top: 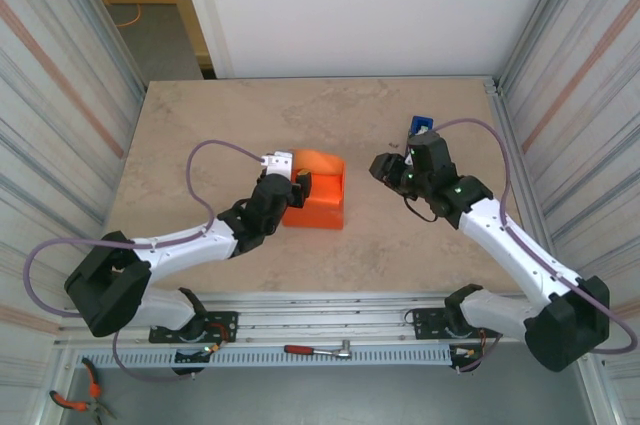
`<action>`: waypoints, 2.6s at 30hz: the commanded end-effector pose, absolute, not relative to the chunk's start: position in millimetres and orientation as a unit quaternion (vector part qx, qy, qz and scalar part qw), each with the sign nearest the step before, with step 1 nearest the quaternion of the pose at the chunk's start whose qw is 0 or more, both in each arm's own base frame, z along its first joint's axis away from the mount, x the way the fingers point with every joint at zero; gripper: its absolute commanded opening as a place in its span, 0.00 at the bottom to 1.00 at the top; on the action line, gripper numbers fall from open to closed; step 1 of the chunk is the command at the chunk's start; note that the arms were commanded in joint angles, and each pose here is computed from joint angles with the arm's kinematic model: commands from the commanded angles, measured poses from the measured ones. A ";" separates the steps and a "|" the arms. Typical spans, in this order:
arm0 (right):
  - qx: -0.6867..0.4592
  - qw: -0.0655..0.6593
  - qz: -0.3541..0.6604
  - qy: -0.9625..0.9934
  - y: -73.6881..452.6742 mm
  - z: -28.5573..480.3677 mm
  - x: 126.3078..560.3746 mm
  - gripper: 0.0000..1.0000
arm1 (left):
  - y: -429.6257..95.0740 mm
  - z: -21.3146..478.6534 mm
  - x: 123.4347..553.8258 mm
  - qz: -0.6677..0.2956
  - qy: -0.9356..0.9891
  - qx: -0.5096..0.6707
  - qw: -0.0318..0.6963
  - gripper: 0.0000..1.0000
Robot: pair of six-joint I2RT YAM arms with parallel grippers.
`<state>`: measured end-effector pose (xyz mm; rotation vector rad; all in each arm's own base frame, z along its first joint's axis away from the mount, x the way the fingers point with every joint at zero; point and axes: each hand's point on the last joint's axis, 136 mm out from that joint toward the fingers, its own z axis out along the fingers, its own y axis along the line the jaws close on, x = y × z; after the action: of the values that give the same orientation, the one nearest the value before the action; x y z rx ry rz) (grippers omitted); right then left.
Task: Wrap the gift box in paper
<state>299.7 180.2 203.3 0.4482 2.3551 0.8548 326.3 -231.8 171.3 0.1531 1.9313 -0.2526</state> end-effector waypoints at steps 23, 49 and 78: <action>0.121 0.229 0.404 0.878 269.0 190.7 322.2 0.00 | -225.6 151.6 324.9 -0.061 0.841 0.057 0.534 0.55; 0.048 0.196 0.350 0.915 295.0 165.6 292.3 0.00 | -225.4 151.2 326.5 -0.055 0.842 0.053 0.534 0.54; -0.021 0.163 0.207 0.964 281.0 100.8 264.3 0.00 | -138.4 243.9 334.1 -0.229 0.815 -0.062 0.528 0.24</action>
<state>299.1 296.2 164.7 -0.0090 2.5250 0.7417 337.5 -130.7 279.0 -0.1515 1.8371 -0.4753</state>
